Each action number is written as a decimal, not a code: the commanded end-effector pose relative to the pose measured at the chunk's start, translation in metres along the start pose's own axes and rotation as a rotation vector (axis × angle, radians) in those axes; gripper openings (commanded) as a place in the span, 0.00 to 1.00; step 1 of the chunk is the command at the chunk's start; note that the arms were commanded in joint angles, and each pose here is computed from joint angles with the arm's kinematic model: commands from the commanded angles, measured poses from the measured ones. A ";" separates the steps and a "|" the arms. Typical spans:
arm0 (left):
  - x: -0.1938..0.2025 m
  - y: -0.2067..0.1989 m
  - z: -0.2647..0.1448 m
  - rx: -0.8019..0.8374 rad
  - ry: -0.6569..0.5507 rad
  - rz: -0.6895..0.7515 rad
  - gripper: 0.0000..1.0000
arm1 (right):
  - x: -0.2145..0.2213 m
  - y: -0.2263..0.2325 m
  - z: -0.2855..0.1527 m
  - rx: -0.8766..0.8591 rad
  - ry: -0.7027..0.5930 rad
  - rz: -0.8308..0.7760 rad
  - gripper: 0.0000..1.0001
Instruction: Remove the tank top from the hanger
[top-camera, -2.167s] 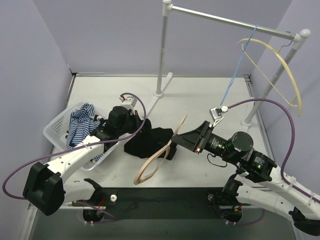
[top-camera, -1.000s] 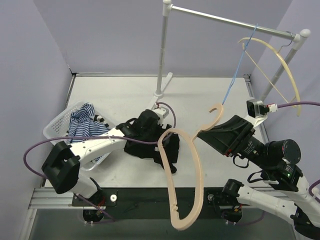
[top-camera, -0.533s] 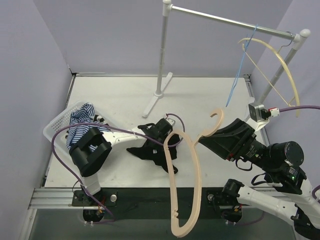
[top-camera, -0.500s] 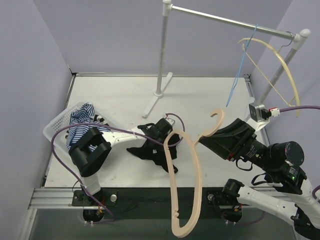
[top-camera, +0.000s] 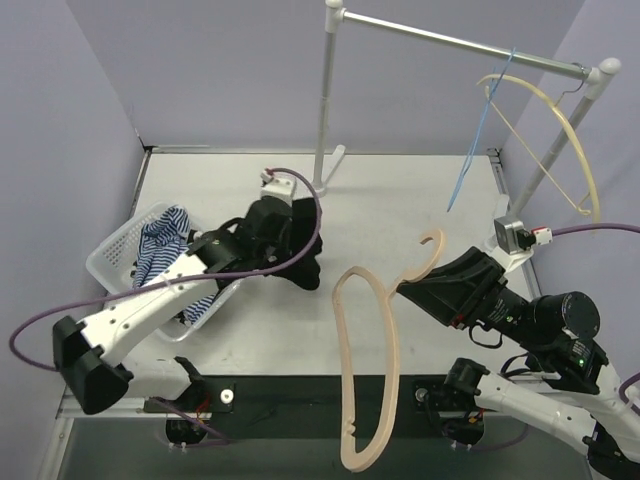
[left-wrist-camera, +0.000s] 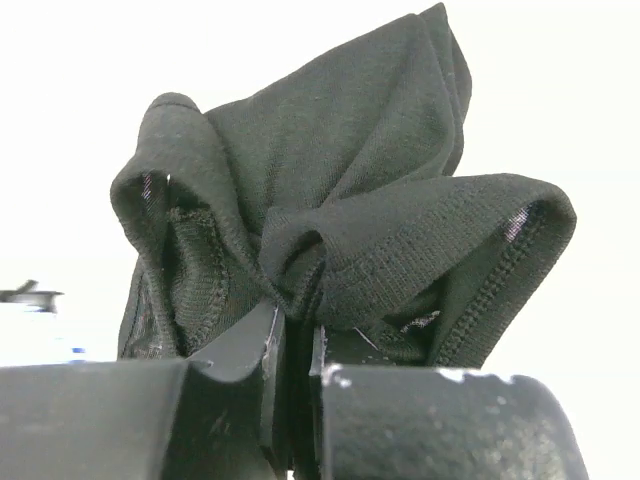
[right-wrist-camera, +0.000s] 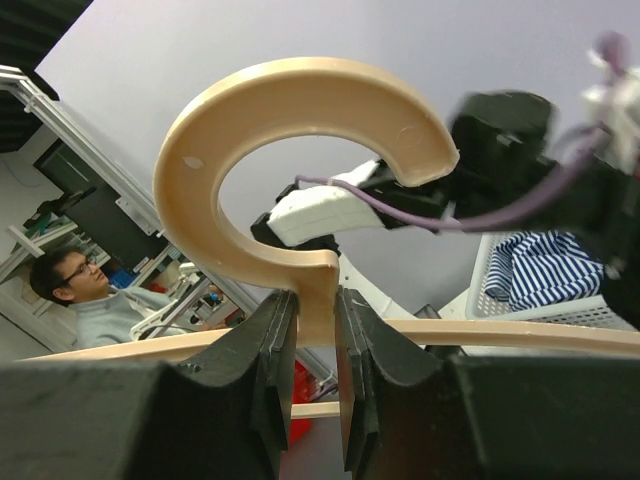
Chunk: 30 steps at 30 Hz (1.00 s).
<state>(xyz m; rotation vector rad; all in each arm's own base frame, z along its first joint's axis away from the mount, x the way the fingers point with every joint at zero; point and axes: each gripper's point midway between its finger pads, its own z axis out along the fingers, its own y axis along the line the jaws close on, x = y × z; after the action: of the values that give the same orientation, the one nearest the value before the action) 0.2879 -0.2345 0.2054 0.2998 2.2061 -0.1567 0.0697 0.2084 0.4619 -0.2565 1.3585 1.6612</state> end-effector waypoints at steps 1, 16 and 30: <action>-0.067 0.073 -0.065 -0.157 -0.199 -0.083 0.00 | -0.024 0.021 -0.006 -0.071 -0.099 -0.044 0.00; -0.027 0.237 -0.072 -0.437 -0.192 -0.361 0.00 | -0.011 0.006 0.004 -0.040 -0.066 -0.006 0.00; 0.049 0.306 -0.028 -0.635 -0.075 -0.677 0.60 | 0.009 -0.017 0.015 0.022 -0.001 0.020 0.00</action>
<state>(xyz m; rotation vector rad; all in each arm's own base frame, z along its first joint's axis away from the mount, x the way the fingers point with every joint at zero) 0.2996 0.0532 0.1141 -0.6973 2.3352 0.1302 0.0816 0.2210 0.4391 -0.2405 1.4298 1.6303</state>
